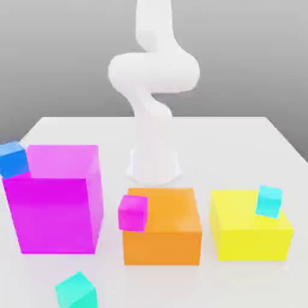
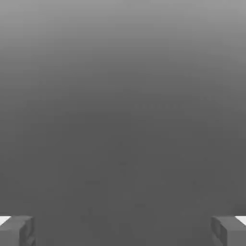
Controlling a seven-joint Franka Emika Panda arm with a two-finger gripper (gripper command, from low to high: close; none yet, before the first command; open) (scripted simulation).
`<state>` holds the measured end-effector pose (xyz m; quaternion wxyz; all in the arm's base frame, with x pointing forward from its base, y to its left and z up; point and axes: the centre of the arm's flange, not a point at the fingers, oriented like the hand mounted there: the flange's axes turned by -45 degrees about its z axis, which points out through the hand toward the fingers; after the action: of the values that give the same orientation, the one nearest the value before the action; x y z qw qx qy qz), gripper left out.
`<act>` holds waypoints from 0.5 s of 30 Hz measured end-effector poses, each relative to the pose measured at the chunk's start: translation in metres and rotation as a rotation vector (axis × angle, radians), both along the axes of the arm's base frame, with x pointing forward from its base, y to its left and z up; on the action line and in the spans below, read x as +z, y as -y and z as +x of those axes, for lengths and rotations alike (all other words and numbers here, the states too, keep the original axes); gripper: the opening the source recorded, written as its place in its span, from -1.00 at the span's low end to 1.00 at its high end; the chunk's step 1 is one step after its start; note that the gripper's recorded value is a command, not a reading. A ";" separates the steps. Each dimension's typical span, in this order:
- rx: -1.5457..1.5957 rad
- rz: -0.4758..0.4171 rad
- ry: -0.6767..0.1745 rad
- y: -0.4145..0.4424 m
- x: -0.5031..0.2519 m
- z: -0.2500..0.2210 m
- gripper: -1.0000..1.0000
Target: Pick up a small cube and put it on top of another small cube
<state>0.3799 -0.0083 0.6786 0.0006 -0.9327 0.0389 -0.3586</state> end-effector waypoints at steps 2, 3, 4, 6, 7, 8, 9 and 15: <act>-0.051 0.019 -0.055 0.009 -0.029 0.026 0.00; -0.076 0.028 -0.081 0.013 -0.044 0.038 0.00; -0.101 0.037 -0.107 0.018 -0.059 0.049 0.00; -0.151 0.056 -0.158 0.028 -0.090 0.069 0.00; -0.176 0.065 -0.183 0.033 -0.106 0.077 0.00; -0.200 0.075 -0.208 0.039 -0.122 0.086 0.00; -0.225 0.084 -0.233 0.044 -0.139 0.093 0.00; -0.375 0.146 -0.381 0.079 -0.244 0.125 0.00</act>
<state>0.5048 -0.0873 0.4345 -0.0056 -0.9573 0.2360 -0.1670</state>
